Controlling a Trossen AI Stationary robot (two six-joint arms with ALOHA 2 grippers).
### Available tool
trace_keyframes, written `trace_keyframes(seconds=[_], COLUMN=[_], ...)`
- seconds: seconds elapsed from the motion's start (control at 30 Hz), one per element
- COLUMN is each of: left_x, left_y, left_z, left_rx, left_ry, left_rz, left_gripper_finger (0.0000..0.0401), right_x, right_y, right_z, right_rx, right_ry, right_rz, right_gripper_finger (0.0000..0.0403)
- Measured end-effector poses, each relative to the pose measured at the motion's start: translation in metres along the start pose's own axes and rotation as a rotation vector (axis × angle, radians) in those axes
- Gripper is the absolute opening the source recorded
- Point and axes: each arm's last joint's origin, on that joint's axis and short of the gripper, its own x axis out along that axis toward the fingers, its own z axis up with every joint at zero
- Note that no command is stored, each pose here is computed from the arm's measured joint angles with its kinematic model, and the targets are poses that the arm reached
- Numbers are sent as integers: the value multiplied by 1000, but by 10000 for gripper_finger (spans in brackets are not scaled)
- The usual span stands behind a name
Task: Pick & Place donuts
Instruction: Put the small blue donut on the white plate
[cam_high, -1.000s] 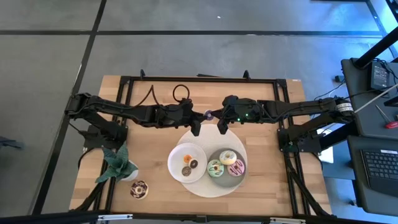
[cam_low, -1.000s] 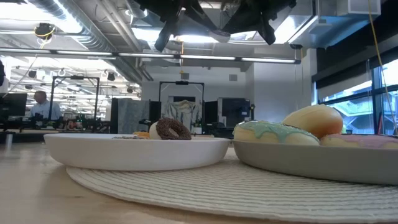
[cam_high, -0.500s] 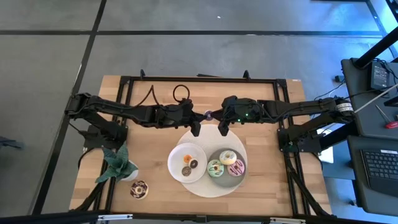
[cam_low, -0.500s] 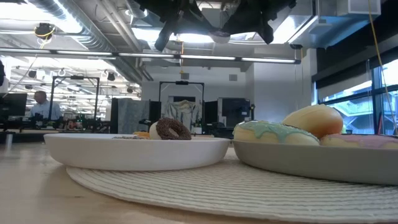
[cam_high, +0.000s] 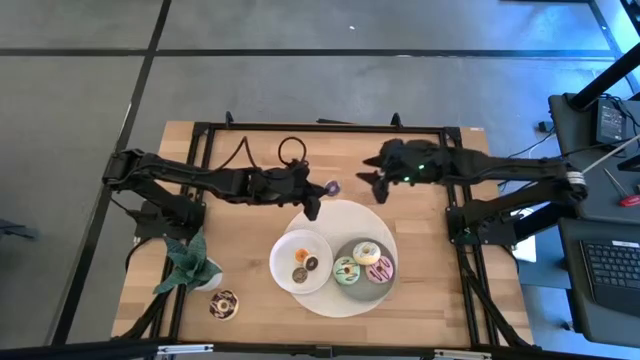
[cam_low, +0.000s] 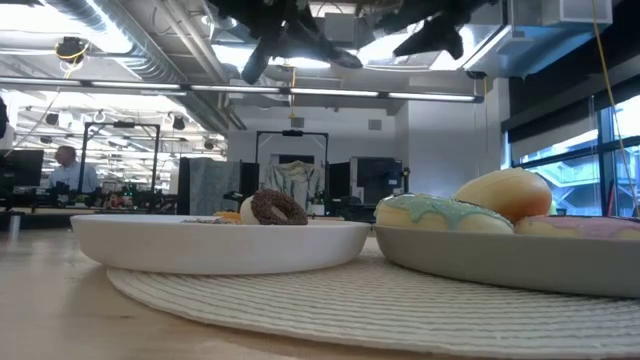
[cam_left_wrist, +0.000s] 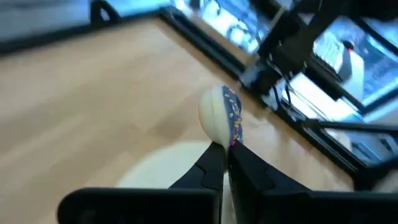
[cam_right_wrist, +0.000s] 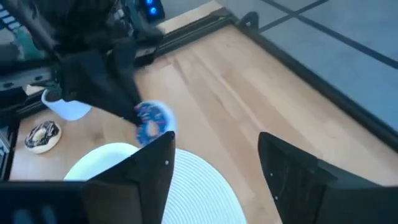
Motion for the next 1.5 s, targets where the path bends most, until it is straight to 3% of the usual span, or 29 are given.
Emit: trace_keyframes(seconds=[0.2, 0.37, 0.53, 0.7, 0.97, 1.5], left_x=[-5, -16, -27, -34, -20, -14], left_y=[7, 14, 4, -12, -19, -18], left_z=[-21, -43, -62, -80, -105, -105], left_rx=[-40, -106, -86, 17, 41, 82], left_ry=[351, 673, 823, 878, 924, 910], left_rz=[-64, -29, -70, -140, -139, -155], left_gripper_finger=[8, 8, 8, 8, 8, 8], right_x=[-28, -34, -29, -22, -10, -4], right_y=[-12, -14, -14, -13, -12, -11], right_z=[3, 0, -2, -4, -7, -9], right_rx=[39, 36, 25, 16, -2, 16], right_ry=[-14, 8, 36, 57, 91, 104], right_rz=[-21, -29, -48, -57, -69, -75], right_gripper_finger=[237, 237, 237, 237, 237, 237])
